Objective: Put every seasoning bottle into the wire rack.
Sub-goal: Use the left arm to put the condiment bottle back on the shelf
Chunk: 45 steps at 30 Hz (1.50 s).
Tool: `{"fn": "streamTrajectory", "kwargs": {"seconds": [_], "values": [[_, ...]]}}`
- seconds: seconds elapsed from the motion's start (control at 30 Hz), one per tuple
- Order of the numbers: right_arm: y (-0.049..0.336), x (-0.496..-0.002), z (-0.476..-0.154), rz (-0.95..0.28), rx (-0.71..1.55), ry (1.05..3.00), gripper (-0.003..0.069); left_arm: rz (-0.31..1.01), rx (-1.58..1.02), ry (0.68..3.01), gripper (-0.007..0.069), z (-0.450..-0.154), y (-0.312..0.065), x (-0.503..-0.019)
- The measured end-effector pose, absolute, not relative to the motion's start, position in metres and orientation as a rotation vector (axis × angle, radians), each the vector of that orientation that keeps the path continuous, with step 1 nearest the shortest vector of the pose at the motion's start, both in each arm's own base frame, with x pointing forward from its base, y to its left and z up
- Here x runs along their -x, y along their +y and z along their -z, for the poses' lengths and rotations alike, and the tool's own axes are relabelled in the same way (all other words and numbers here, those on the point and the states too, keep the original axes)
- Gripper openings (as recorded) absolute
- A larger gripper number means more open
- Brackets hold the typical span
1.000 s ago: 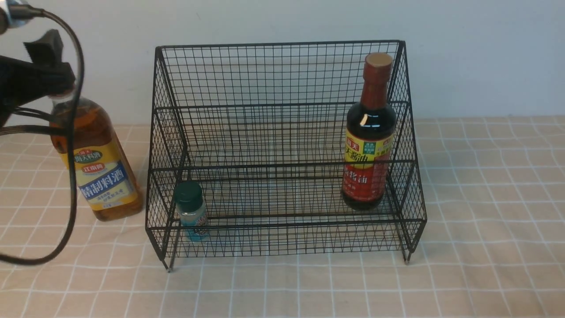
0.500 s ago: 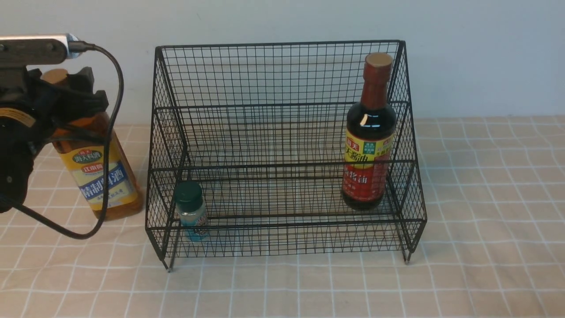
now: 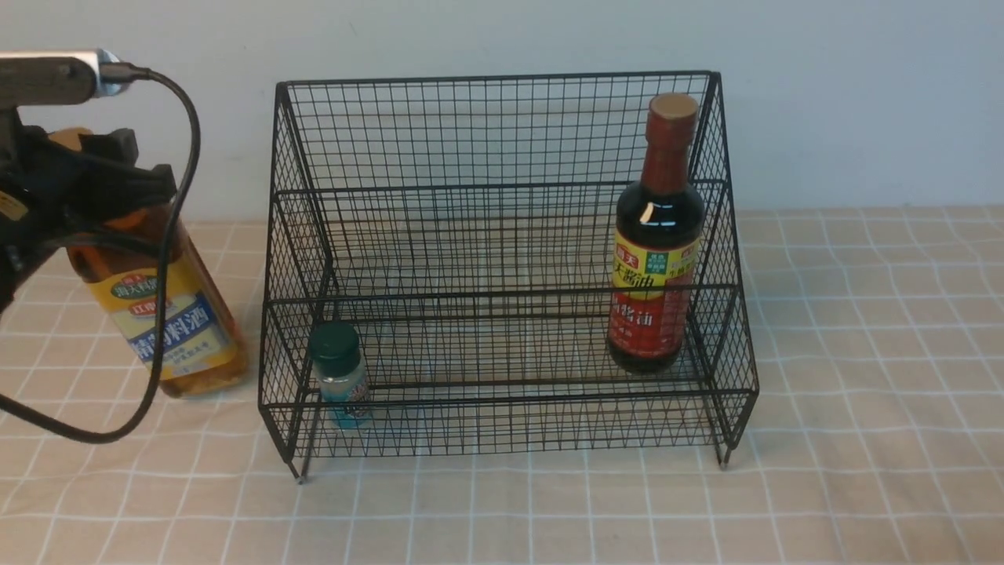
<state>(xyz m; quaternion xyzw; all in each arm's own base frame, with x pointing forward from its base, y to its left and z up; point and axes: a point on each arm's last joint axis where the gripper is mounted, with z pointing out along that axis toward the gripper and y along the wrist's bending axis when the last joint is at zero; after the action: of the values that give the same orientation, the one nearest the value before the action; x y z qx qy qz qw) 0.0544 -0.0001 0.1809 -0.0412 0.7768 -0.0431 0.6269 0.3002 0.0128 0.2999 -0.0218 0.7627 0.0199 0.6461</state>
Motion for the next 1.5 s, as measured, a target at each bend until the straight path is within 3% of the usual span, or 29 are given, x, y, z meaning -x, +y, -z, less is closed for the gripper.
{"fn": "streamTrajectory", "kwargs": {"seconds": [0.3,0.57,0.83,1.17,1.5], "values": [[0.000,-0.054,-0.181,0.099,0.094,1.781,-0.0015,-0.073,-0.026,1.522,0.0300,-0.401,0.007,-0.270],[0.000,-0.054,-0.181,0.099,0.094,1.781,-0.0015,0.025,-0.135,1.428,0.0300,-0.439,-0.029,-0.261],[0.000,-0.054,-0.181,0.099,0.094,1.781,-0.0015,0.153,-0.208,1.412,0.0300,-0.441,-0.065,-0.267],[0.000,-0.054,-0.181,0.098,0.094,1.781,-0.0015,0.180,-0.228,1.452,0.0300,-0.414,-0.082,-0.298],[0.000,-0.054,-0.181,0.098,0.094,1.781,-0.0015,0.229,-0.204,1.442,0.0300,-0.411,-0.088,-0.302]]}}
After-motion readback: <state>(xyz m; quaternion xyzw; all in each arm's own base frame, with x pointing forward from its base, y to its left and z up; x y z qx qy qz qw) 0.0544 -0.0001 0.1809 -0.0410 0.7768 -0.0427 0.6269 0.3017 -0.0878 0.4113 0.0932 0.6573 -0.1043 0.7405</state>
